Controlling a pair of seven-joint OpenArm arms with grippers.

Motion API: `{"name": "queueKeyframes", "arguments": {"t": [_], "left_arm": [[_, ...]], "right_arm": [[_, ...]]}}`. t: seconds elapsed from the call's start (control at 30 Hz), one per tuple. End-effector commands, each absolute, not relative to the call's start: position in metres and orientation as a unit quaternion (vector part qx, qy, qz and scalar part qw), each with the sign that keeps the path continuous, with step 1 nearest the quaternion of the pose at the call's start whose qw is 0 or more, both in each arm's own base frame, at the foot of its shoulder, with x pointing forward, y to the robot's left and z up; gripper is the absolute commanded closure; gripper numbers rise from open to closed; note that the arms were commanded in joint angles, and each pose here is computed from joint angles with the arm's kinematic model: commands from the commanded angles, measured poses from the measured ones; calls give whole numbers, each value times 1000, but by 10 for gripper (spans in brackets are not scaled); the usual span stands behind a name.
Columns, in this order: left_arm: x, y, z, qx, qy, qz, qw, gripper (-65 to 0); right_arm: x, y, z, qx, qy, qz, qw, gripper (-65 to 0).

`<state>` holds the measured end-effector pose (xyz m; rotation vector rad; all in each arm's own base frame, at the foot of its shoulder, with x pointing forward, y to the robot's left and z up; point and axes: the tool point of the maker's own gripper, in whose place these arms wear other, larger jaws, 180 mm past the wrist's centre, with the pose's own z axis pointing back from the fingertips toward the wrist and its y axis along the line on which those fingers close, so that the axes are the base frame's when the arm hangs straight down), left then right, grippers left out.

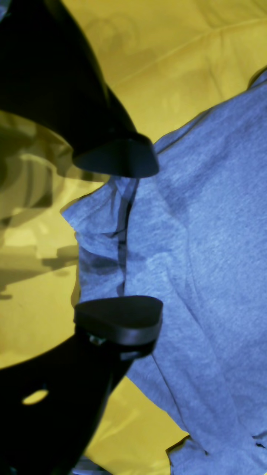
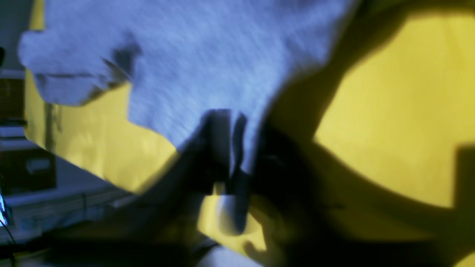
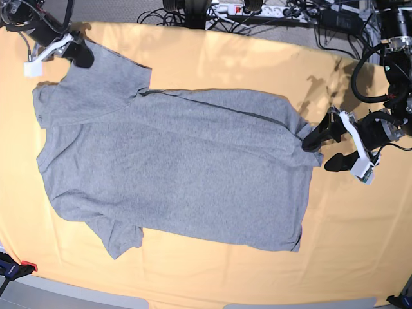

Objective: Layout the t-shirt on the table in an organized manner, then fold the t-shirt properly
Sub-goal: 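Release the folded edge and move the right gripper to the shirt's corner, then grasp the folded corner with the right gripper and pull it outward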

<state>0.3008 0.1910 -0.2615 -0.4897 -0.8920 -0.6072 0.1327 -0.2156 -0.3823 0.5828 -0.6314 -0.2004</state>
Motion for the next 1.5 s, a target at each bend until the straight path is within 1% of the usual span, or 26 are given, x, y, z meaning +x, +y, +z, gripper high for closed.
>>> {"name": "queueKeyframes", "arguments": {"t": [0.0,0.13,0.3,0.6,0.7,0.83,1.0,1.1,1.3,1.47], "left_arm": [[306,191,-246,-231,-440,-292,817,-494],[306,191,-245,-231,-441,-292,817,-494],[306,191,-246,-231,-440,-292,817,-494],[306,191,-246,-233,-440,-292,817,-494],[306,191,-245,-233,-441,-292,816,-494],[306,191,-245,-233,-441,-292,816,-494],[306,191,-246,-233,-440,-292,817,-494],[306,191,-246,-233,-440,-292,817,-494],[306,191,-246,-233,-440,-292,817,-494],[306,190,-246,-234,-441,-291,816,-494]], "right_arm": [[139,-219,-372,284,-324,-90,898,0],[148,-222,-355,285,-347,-67,891,0],[164,-217,-314,249,-390,6,887,0],[219,-216,-256,220,-482,79,845,0],[237,-204,-246,225,-492,114,833,0],[260,-185,-248,208,-485,161,834,0],[288,-173,-249,154,-496,198,831,0],[300,-167,-255,136,-491,214,834,0],[323,-183,-283,119,-472,190,853,0],[341,-194,-305,132,-452,160,868,0]]}}
